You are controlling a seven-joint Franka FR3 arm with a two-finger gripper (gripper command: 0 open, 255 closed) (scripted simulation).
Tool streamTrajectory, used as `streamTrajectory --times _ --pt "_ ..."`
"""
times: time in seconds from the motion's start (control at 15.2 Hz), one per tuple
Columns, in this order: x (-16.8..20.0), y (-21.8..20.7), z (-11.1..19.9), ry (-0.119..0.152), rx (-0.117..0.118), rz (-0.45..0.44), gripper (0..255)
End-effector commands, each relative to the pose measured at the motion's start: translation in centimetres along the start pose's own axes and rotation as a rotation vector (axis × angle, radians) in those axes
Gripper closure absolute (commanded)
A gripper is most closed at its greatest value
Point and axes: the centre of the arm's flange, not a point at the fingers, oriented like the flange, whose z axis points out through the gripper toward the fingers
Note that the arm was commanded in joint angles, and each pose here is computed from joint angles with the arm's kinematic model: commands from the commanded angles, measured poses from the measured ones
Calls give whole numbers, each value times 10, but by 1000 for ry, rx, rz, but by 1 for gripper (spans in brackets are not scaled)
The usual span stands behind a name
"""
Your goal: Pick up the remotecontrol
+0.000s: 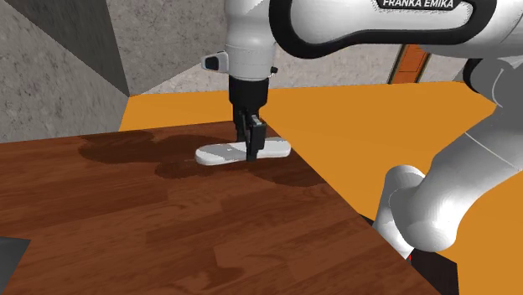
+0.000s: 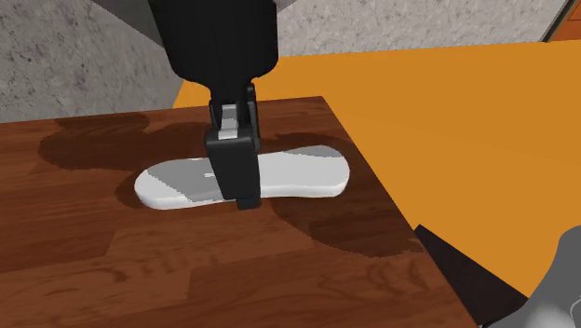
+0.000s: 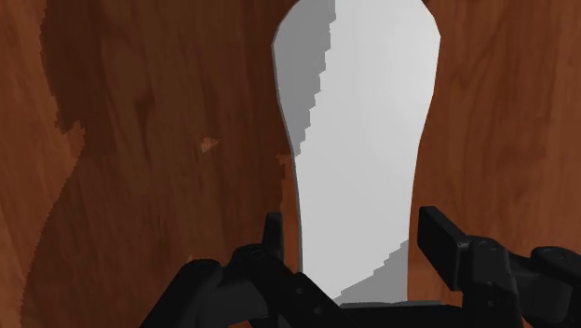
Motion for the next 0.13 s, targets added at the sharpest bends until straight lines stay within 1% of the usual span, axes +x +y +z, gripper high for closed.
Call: streamTrajectory --times 0.0,0.07 --pt "-1 -1 -7 0 0 0 255" --pt "-1 -1 -7 0 0 0 255"
